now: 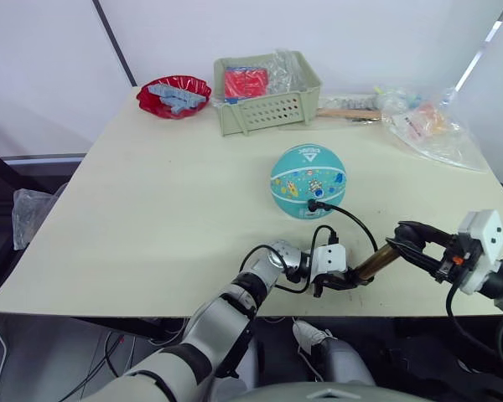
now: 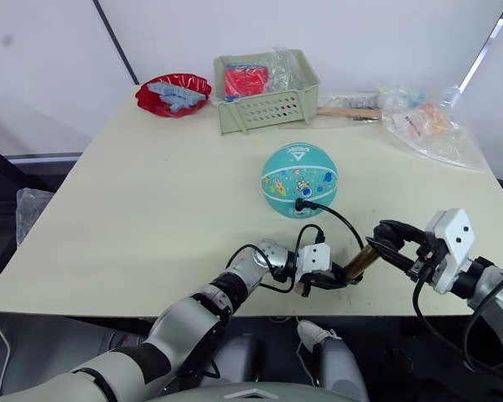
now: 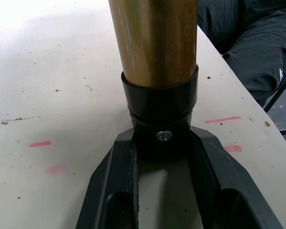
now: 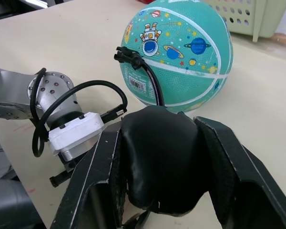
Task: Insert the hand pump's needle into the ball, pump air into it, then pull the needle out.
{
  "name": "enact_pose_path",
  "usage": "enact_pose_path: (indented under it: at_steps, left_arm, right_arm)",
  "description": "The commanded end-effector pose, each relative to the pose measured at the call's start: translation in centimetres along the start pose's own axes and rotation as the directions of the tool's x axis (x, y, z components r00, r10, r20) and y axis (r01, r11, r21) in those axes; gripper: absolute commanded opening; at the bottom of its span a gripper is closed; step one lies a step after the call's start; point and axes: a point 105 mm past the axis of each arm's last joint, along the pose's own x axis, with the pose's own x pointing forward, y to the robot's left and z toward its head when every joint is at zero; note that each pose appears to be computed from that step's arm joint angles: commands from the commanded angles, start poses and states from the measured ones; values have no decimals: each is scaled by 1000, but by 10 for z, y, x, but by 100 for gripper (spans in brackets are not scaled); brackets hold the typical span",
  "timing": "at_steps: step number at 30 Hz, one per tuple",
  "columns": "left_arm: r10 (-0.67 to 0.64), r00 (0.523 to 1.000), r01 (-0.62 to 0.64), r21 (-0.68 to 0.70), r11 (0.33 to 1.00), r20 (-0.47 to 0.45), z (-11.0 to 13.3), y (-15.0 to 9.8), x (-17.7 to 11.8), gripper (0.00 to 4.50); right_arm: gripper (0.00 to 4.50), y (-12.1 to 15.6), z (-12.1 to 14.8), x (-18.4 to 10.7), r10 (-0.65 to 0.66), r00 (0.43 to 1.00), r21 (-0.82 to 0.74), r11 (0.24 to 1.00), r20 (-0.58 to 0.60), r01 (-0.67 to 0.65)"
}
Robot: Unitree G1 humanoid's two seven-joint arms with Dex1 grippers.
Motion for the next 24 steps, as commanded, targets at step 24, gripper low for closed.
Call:
enact_pose_path:
  at_steps: [24]
  left_arm:
    - [-67, 988, 50, -123, 991, -139, -45, -26, -6, 105]
  right_arm:
    - [165, -11, 149, -43, 51, 973, -153, 988, 226, -17]
